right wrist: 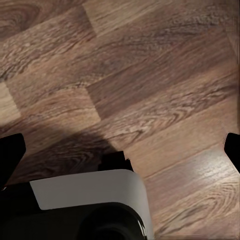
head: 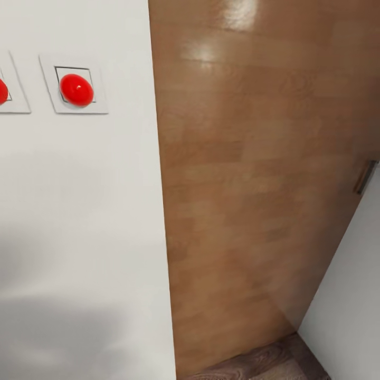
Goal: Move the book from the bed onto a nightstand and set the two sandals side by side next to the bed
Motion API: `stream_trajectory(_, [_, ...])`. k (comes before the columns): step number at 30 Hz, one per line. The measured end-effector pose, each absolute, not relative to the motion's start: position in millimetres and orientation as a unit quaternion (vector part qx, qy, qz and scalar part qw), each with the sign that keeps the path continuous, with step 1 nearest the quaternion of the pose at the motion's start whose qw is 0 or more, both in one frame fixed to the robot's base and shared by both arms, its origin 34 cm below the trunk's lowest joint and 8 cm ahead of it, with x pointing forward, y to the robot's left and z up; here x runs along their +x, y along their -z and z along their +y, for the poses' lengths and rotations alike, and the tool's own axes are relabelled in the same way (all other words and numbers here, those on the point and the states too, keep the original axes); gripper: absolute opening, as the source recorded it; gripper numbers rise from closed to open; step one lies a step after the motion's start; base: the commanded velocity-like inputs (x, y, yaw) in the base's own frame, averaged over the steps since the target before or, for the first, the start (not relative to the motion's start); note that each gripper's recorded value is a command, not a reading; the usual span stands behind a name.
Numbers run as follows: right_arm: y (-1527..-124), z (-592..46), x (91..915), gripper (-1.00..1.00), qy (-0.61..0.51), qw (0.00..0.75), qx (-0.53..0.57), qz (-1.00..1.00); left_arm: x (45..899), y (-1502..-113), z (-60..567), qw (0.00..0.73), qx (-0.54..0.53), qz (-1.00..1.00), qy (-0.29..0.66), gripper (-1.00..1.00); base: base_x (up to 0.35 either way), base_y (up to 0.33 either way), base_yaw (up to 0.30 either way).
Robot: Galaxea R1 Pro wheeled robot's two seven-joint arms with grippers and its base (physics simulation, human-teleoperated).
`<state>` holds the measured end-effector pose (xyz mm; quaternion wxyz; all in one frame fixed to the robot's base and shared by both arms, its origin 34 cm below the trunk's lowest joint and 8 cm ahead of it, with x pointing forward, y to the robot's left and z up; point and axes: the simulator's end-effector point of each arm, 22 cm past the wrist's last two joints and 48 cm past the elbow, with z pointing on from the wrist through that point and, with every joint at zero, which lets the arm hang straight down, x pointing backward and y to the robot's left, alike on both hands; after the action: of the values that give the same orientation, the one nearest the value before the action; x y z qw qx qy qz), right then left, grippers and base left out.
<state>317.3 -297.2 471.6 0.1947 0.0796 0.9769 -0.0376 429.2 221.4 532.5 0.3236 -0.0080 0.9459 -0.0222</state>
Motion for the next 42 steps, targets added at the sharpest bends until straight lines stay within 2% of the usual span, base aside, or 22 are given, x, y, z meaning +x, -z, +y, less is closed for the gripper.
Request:
stream_trajectory(24, [-469.4, -297.2, 313.0, 1.00, 0.038, 0.189, 0.079, 0.978, 425.8, -529.2, 221.2, 0.318, -0.008, 0.948, 0.022, 1.00, 0.001, 0.000, -0.281])
stream_trajectory(42, [-467.9, -297.2, 309.8, 1.00, 0.038, 0.184, 0.079, 0.979, 423.0, -526.5, 221.0, 0.314, -0.008, 0.949, 0.023, 1.00, 0.078, 0.000, -0.280])
